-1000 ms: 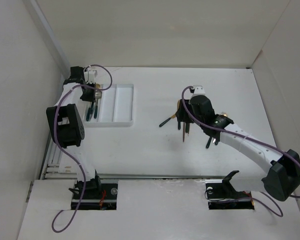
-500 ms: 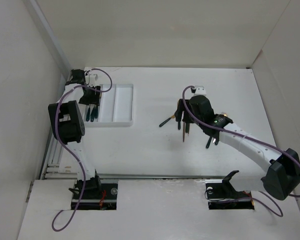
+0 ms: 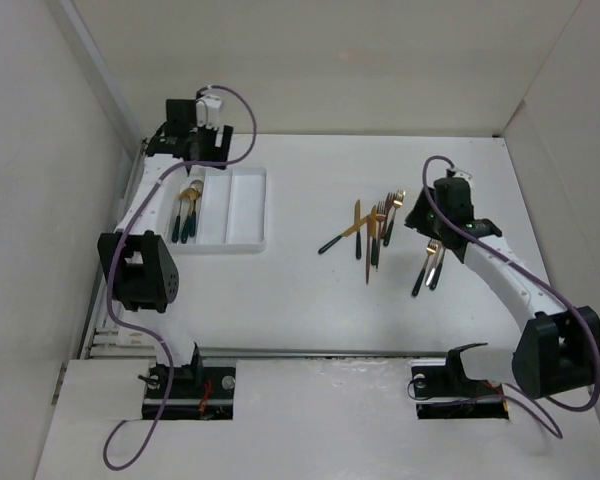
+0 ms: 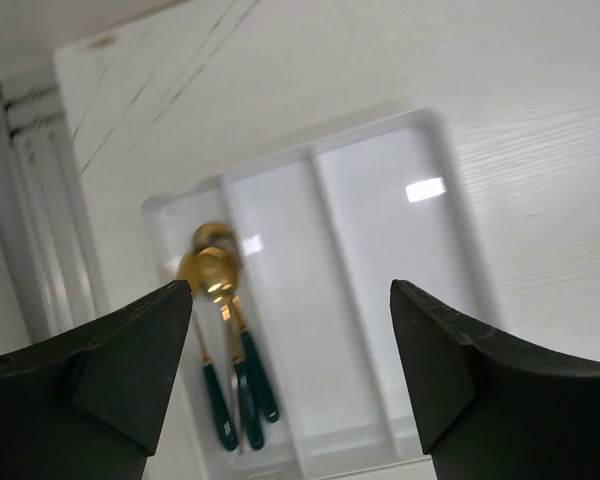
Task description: Sort the eating utensils into containers
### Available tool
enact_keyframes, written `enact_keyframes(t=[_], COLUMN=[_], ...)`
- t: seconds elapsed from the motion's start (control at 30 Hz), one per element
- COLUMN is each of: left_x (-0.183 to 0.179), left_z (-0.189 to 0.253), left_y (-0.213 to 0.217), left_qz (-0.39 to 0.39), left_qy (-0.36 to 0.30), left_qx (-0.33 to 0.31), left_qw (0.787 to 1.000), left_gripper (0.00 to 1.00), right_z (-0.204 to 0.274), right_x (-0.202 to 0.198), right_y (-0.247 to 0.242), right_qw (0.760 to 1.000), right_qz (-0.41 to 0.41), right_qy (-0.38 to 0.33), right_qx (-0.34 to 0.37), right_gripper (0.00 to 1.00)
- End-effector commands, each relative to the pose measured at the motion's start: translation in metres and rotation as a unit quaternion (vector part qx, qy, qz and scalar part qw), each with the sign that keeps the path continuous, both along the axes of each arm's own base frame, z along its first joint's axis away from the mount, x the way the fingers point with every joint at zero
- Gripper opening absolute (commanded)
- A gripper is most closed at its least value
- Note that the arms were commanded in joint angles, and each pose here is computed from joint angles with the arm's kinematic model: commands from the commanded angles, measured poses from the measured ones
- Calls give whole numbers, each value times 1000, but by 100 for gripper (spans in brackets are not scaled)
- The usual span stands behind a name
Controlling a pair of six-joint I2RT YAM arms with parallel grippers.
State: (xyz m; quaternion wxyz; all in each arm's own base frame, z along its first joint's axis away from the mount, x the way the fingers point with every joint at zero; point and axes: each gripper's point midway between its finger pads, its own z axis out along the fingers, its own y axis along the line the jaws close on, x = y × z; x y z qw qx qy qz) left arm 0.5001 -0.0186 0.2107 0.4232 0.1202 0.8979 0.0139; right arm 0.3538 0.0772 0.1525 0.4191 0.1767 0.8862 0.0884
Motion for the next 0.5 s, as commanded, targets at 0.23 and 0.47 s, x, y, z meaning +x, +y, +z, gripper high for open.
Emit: enact_keyframes(t=[0.23, 0.47], left_x=[-47, -111], left_z=[-32, -113], left_y=[-214, -313], left_qz=[-230, -371], left_qy=[38, 147], left_qx=[22, 19], left_qw=[972, 917], left_gripper=[70, 66], right_z=[-55, -66], right_x=[-28, -33], right_y=[-67, -82], right_qw=[994, 989], right_qz=[-49, -82], right_qy=[92, 110], right_qx=[43, 46], right_gripper=[37, 45])
